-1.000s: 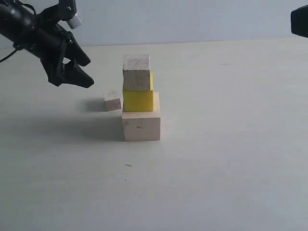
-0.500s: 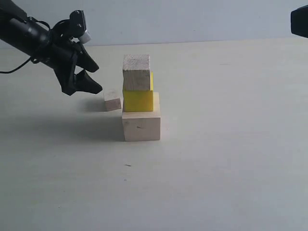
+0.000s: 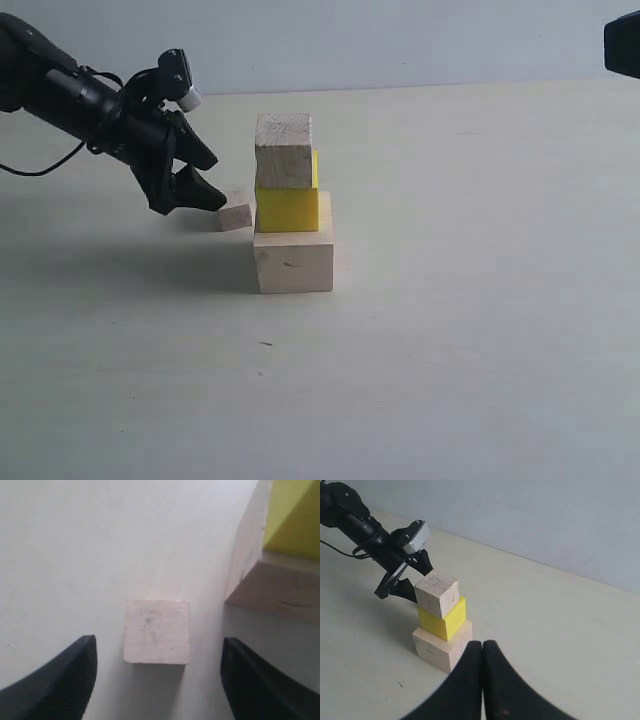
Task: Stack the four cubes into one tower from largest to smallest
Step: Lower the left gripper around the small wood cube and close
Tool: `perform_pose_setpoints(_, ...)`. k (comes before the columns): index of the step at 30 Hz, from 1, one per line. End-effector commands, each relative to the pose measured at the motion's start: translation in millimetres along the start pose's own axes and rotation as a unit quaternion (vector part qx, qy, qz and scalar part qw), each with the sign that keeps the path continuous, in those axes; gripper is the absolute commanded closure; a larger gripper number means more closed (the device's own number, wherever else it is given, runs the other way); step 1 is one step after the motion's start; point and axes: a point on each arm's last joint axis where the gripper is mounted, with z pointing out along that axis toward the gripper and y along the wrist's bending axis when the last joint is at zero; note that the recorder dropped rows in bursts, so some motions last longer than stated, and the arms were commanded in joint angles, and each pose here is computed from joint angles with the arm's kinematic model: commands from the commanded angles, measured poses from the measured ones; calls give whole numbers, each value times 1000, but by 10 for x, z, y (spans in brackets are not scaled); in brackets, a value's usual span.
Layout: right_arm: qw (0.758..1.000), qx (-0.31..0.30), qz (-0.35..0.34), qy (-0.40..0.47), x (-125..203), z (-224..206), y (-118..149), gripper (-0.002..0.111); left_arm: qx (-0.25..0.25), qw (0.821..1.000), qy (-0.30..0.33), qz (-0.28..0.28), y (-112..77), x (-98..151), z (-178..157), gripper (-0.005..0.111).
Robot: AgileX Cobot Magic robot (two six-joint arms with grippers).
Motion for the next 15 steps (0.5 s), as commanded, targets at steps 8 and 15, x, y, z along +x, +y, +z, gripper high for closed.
perform_pose_setpoints(8,1000,-3,2,-6,6,-11,0,108,9,1000,-3,-3,0,54,121,39)
perform_pose_setpoints(15,1000,-3,2,-6,6,-11,0,108,2,1000,-26,10,13,12,120,39)
